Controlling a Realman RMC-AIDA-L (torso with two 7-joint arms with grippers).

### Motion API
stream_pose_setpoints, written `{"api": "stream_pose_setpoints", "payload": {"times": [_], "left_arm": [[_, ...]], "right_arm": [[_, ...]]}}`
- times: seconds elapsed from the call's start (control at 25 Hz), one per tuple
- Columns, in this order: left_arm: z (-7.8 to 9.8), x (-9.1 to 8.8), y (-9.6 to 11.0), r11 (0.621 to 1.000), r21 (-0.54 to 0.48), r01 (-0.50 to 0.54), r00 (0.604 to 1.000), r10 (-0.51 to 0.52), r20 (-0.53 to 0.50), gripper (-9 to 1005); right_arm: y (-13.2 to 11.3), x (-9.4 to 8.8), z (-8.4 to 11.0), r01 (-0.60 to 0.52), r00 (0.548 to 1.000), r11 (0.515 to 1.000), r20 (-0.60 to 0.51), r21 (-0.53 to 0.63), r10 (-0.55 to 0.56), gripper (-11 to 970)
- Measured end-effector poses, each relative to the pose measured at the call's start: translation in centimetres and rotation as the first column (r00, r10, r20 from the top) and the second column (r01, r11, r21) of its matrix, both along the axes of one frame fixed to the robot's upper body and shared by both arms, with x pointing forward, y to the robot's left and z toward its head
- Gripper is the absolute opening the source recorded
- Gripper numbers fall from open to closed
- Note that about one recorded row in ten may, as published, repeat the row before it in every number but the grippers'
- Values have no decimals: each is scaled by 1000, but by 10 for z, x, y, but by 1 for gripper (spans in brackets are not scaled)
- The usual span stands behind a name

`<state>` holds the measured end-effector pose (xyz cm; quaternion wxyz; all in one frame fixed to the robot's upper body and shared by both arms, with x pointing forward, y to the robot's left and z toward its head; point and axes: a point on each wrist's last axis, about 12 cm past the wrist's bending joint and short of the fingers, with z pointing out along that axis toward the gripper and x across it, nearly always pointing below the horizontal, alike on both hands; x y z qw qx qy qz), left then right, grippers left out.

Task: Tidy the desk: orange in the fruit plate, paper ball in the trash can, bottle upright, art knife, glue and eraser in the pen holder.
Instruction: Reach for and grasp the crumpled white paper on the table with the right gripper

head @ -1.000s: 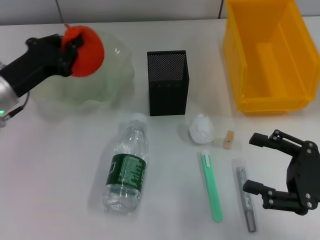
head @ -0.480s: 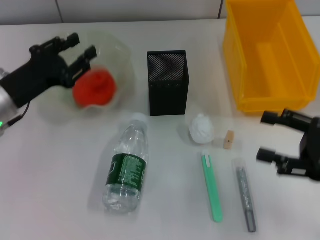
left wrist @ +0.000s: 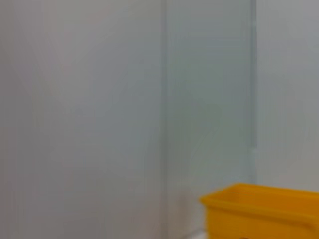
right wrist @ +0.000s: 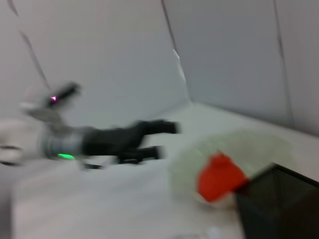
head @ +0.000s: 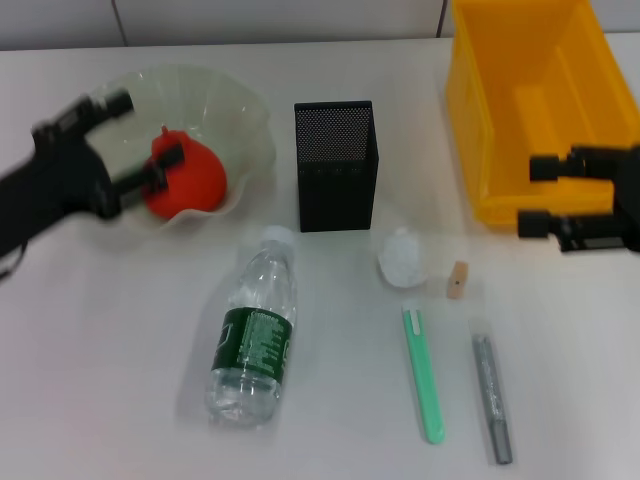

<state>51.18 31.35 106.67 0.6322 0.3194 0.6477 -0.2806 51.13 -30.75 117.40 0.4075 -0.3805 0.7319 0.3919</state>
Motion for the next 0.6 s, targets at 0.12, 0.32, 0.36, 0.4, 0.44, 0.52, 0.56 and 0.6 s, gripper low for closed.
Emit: {"api": "stream_pose_setpoints", "payload": {"times": [0.12, 0.32, 0.36, 0.4, 0.44, 0.52, 0.56, 0.6], "left_arm": [[-4, -21, -4, 989, 39, 145, 989, -144, -29, 817], [-13, -55, -14, 943, 66, 326, 944, -321, -75, 834], [-13, -55, -14, 943, 66, 326, 944, -321, -75, 834], [-15, -57, -15, 942, 65, 330, 942, -325, -85, 834], [-17, -58, -15, 942, 66, 329, 942, -323, -92, 834], [-20, -59, -16, 944, 68, 324, 943, -316, -102, 833], [-23, -60, -17, 943, 72, 325, 943, -317, -104, 833], [-23, -60, -17, 943, 72, 325, 943, -317, -104, 833]], "right_arm": [[19, 17, 26, 49, 997, 989, -46, -143, -56, 824], [63, 43, 40, 44, 990, 936, -108, -350, -87, 825], [73, 48, 39, 39, 990, 917, -107, -397, -88, 825], [83, 52, 36, 36, 990, 899, -105, -437, -91, 825], [92, 55, 33, 28, 991, 883, -105, -468, -87, 825], [112, 60, 25, 9, 991, 859, -110, -511, -76, 825], [120, 61, 20, 0, 991, 849, -115, -529, -71, 825], [126, 63, 15, -1, 990, 837, -117, -547, -75, 824]]}}
